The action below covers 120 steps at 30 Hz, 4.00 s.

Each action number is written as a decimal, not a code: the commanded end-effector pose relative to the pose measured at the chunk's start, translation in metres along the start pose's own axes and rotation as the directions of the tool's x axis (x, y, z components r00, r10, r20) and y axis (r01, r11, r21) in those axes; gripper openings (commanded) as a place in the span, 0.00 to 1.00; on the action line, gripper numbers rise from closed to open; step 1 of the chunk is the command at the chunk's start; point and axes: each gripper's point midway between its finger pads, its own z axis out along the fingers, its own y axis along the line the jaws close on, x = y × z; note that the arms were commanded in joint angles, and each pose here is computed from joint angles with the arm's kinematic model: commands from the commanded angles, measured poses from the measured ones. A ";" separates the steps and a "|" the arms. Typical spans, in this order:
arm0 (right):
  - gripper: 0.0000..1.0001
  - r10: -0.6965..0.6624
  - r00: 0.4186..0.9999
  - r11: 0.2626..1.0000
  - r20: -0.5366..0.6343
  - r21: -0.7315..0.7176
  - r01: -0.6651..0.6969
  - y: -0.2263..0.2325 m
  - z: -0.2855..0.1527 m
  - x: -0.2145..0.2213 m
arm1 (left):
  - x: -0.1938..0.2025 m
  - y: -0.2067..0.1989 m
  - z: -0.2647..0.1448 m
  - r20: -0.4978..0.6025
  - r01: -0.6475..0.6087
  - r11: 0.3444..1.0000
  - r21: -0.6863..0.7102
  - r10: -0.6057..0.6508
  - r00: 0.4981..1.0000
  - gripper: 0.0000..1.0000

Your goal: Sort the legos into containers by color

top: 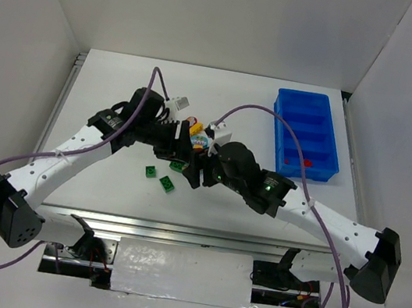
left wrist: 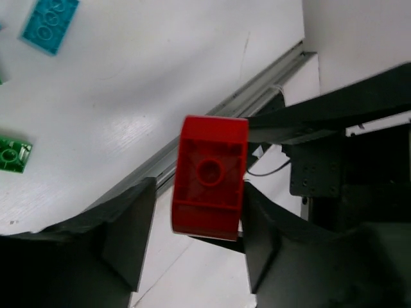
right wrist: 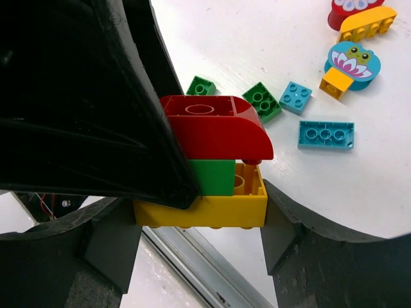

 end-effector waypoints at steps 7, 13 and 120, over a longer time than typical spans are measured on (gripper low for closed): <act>0.18 0.028 0.994 0.998 0.105 -0.067 -0.021 0.021 -0.013 -0.033 | -0.021 -0.032 -0.013 0.081 -0.097 0.991 0.094 0.090 0.993 0.00; 1.00 0.058 0.990 0.993 0.130 -0.106 -0.045 0.024 -0.028 -0.040 | -0.025 -0.043 -0.023 0.131 -0.189 0.974 0.126 0.173 0.976 0.00; 0.00 0.321 0.874 0.852 0.365 -0.514 -0.098 -0.030 -0.118 -0.137 | -0.059 -0.123 -0.068 0.359 -0.500 0.724 0.476 0.359 0.861 0.99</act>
